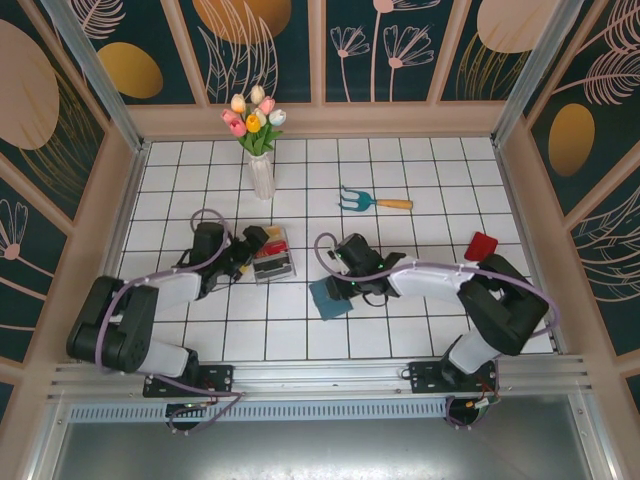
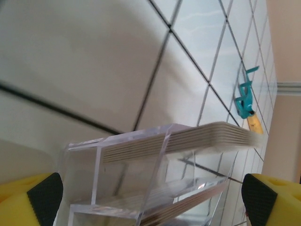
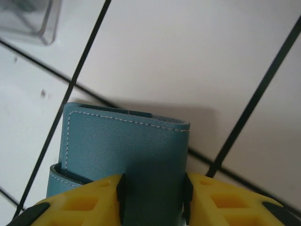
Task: Put the credit cards into the card holder
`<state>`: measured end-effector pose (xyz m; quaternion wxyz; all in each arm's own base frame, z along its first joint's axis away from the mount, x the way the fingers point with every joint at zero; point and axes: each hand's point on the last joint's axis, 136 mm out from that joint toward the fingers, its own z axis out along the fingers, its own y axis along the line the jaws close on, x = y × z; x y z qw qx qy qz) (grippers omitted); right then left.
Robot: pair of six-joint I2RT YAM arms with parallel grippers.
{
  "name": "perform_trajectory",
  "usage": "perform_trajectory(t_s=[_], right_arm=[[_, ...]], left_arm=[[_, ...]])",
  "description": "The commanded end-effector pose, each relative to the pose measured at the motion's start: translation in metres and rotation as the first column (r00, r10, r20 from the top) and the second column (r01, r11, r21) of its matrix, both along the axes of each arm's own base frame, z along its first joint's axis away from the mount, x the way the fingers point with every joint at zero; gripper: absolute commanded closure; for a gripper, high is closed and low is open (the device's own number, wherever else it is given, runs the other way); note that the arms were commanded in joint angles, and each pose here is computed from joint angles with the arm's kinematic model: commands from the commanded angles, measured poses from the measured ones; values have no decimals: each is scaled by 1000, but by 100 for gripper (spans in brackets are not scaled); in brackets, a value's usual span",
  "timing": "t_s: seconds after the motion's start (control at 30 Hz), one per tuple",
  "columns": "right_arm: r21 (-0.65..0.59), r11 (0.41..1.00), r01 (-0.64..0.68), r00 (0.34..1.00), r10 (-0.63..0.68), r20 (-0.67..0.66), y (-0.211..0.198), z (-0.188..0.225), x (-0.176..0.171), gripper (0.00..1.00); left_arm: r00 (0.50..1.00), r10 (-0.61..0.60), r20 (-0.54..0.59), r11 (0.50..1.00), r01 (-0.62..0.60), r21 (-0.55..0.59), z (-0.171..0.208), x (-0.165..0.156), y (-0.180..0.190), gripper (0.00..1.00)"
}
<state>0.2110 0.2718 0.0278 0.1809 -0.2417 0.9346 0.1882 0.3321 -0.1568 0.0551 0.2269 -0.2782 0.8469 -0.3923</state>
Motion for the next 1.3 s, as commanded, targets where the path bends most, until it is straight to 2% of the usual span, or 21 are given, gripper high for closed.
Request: perform_trajectory(t_s=[0.0, 0.1, 0.27, 0.43, 0.57, 0.67, 0.77, 0.83, 0.93, 1.07, 1.13, 1.27], right_arm=[[-19, 999, -30, 1000, 30, 3, -6, -2, -17, 62], [25, 1000, -9, 999, 8, 37, -2, 10, -12, 60], [79, 996, 37, 998, -41, 52, 4, 27, -5, 51], [83, 992, 99, 995, -100, 4, -6, 35, -14, 48], [187, 981, 55, 992, -32, -124, 0, 39, -50, 57], [257, 966, 19, 973, 41, -225, 10, 38, -78, 68], [293, 956, -31, 961, 108, -253, 23, 36, -97, 73], [253, 967, -16, 967, 79, -244, 20, 26, -96, 76], [86, 994, 71, 974, -51, -221, -10, -4, -83, 79], [-69, 978, 196, 964, -205, -167, -54, -18, -65, 78], [-88, 960, 266, 954, -275, -118, -68, -15, -53, 77], [-29, 924, 382, 918, -383, -104, -88, -17, -29, 75]], left_arm=[[993, -81, 80, 995, 85, -50, 21, 26, -36, 1], [993, -97, 74, 994, 100, -45, 17, 34, -47, 1], [994, -94, 55, 995, 95, -22, 11, 31, -43, 1], [998, -60, 26, 993, 57, 103, 8, 14, -20, 1], [996, -56, 73, 988, 44, 149, 17, -9, -5, 2], [981, -118, 152, 985, 97, 142, 36, -25, -13, 7], [963, -179, 201, 978, 153, 139, 51, -37, -24, 9], [955, -203, 217, 975, 177, 134, 56, -41, -29, 11], [935, -256, 246, 964, 229, 132, 65, -44, -39, 14], [903, -329, 276, 942, 297, 154, 76, -49, -57, 16], [886, -365, 287, 929, 329, 168, 79, -51, -68, 17], [855, -441, 272, 896, 401, 192, 74, -56, -94, 20]])
